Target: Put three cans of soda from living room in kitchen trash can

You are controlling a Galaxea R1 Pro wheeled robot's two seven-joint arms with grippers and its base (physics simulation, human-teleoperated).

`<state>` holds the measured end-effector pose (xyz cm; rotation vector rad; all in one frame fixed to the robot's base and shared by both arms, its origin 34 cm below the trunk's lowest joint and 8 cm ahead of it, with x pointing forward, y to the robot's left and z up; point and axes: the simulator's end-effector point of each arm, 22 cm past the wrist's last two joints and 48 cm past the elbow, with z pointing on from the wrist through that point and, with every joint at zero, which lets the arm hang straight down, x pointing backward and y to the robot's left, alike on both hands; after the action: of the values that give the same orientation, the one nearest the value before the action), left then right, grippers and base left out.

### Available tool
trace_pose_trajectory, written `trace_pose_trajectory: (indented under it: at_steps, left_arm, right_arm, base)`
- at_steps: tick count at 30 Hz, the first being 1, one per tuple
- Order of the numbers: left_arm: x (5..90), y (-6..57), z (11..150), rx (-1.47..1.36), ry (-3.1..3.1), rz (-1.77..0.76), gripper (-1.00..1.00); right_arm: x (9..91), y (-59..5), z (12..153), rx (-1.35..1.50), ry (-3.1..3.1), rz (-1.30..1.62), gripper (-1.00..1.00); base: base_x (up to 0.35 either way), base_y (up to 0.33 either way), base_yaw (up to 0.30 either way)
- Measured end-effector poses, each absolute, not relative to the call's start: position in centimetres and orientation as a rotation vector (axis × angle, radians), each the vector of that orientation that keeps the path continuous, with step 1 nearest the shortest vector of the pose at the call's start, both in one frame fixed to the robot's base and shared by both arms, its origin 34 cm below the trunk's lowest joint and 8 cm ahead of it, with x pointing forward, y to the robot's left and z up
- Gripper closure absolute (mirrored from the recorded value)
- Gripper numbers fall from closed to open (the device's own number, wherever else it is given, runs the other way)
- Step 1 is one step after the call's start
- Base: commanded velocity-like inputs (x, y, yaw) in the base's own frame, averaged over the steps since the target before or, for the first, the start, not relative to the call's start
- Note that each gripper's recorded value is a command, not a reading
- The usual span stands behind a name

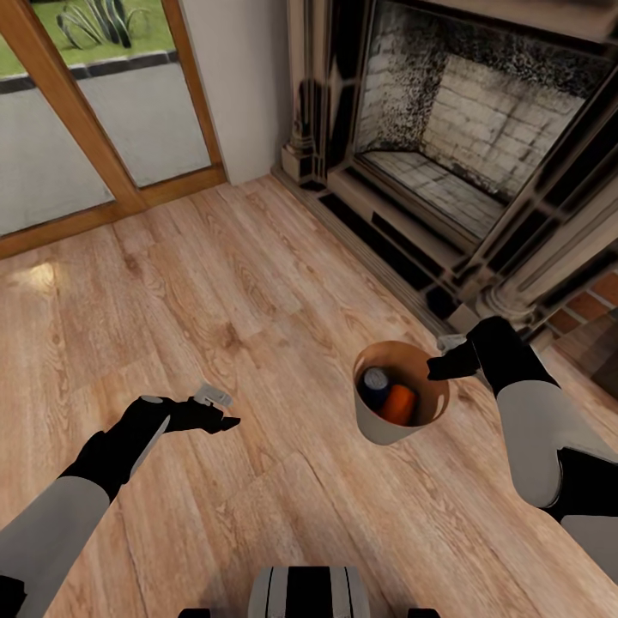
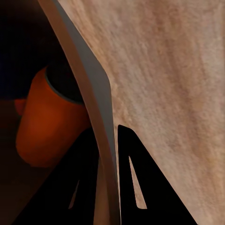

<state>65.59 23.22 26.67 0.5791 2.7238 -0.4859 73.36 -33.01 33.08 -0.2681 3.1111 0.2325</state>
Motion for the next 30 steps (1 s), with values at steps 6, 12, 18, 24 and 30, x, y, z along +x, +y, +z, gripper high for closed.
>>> trace_pose_trajectory:
  at_steps: [6,12,18,24,30]
  left_arm:
    - [65.3,23.2,25.4,0.579,2.723,-0.487,-1.00]
    - [65.1,23.2,24.3,0.579,2.721,-0.487,-1.00]
    - [64.7,23.1,22.9,0.581,2.722,-0.487,-1.00]
    - [64.3,23.1,21.6,0.582,2.722,-0.487,-1.00]
    - [64.0,23.1,20.2,0.582,2.722,-0.487,-1.00]
  right_arm:
    - [73.0,-33.1,31.8,-0.268,3.112,0.231,1.00]
    - [72.7,-33.1,30.6,-0.268,3.112,0.232,1.00]
    - [72.3,-33.1,29.3,-0.268,3.114,0.231,1.00]
    - [72.0,-33.1,27.9,-0.267,3.114,0.231,1.00]
    - [71.6,-33.2,26.6,-0.265,3.114,0.232,1.00]
  base:
    - [0.000,0.000,0.000]
    - [0.000,0.000,0.000]
    - [0.000,0.000,0.000]
    - [0.000,0.000,0.000]
    - [0.000,0.000,0.000]
